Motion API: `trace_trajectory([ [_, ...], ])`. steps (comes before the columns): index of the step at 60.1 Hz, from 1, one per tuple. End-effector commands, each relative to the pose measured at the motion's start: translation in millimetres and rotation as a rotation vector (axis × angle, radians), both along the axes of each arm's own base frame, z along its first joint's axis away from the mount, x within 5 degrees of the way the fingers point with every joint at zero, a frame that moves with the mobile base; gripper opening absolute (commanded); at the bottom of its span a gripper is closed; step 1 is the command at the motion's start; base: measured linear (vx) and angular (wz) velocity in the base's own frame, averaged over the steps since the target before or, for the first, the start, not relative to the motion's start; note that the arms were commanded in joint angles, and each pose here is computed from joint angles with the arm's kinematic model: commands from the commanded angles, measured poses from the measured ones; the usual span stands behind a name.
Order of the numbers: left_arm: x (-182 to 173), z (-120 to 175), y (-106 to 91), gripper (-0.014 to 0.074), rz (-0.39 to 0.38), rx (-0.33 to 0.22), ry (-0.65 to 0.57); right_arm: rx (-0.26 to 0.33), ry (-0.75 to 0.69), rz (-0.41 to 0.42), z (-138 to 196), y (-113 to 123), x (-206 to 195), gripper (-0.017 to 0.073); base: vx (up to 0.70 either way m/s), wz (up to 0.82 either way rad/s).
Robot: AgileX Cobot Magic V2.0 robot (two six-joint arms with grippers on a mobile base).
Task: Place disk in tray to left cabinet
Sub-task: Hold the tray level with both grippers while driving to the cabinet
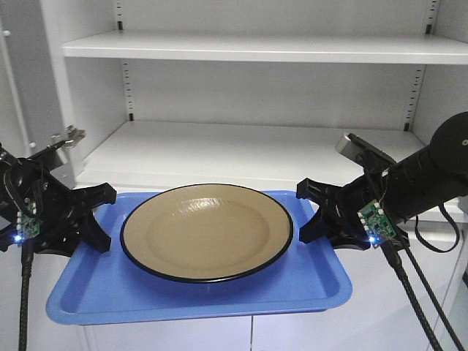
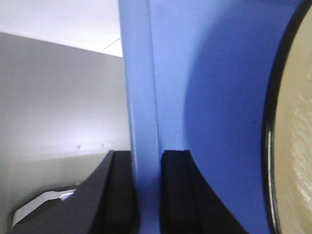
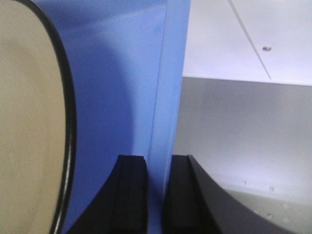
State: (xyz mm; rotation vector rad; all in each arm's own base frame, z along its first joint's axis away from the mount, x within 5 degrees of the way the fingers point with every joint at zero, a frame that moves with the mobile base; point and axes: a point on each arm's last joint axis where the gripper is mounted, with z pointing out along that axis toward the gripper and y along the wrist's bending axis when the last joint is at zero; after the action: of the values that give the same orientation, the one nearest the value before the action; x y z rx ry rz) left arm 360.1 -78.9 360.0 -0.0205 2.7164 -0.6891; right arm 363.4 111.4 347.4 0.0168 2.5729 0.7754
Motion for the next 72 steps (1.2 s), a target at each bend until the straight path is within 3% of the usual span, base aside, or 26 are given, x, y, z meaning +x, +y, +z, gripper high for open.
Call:
trace_trajectory([
  [1, -18.2, 42.3, -26.4, 0.0, -0.044, -0.245, -0.079, 0.22, -0.079, 0.021, 41.7, 18.6, -15.6, -0.0001, 0.3, -0.19],
  [72, -18.2, 42.3, -26.4, 0.0, -0.044, -0.245, -0.079, 0.22, -0.079, 0.021, 41.8, 18.5, -15.5, -0.0001, 0.25, -0.09],
])
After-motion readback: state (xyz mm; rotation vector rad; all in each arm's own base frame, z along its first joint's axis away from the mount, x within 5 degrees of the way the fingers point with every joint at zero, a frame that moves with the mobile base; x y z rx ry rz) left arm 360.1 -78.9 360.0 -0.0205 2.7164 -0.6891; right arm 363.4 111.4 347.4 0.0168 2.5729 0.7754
